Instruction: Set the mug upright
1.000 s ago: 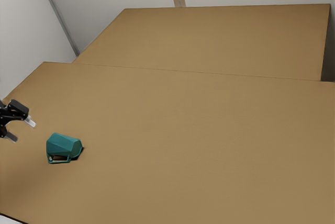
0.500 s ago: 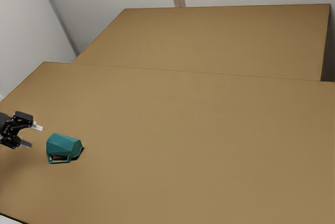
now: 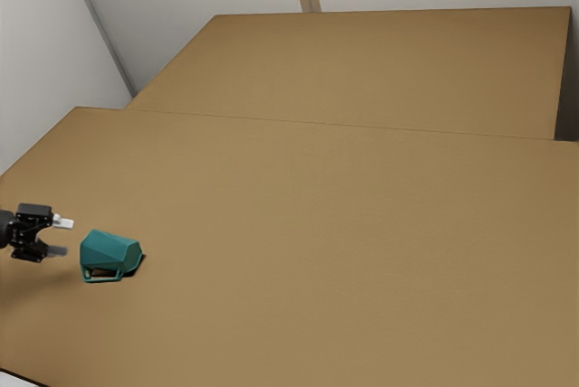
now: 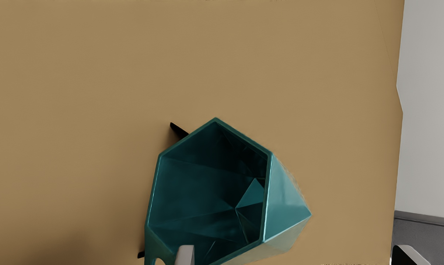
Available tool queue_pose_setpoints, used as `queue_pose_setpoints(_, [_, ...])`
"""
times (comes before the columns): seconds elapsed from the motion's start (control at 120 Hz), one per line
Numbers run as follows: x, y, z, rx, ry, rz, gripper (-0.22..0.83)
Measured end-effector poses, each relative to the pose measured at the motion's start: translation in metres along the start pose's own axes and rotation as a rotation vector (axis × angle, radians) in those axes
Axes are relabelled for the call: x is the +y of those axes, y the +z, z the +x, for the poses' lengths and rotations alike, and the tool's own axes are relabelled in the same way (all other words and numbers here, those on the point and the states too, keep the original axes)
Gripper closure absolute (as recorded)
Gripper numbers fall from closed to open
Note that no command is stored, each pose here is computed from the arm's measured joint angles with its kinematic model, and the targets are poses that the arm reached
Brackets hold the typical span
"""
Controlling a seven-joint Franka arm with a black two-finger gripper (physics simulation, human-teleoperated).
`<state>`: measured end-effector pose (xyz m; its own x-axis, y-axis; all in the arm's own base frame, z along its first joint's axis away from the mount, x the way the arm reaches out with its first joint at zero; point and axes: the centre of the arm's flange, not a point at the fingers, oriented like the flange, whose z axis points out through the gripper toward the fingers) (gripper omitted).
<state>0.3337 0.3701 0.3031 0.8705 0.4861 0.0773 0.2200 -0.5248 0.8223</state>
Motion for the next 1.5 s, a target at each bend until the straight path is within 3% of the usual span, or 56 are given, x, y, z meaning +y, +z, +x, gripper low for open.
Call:
queue_pose_setpoints(0.367, [0.012, 0.042, 0.009, -0.064, 0.126, -0.034, 0.02])
queue_pose_setpoints(0.675, [0.011, 0.063, 0.001, -0.09, 0.163, -0.05, 0.04])
queue_pose_setpoints(0.733, [0.011, 0.064, 0.001, -0.092, 0.17, -0.051, 0.11])
queue_pose_setpoints(0.908, [0.01, 0.066, -0.001, -0.094, 0.178, -0.053, 0.49])
queue_pose_setpoints(1.008, [0.011, 0.067, -0.001, -0.097, 0.184, -0.054, 0.62])
queue_pose_setpoints(1.25, [0.015, 0.068, 0.001, -0.099, 0.203, -0.055, 0.74])
queue_pose_setpoints(1.5, [0.028, 0.068, 0.005, -0.098, 0.23, -0.066, 0.77])
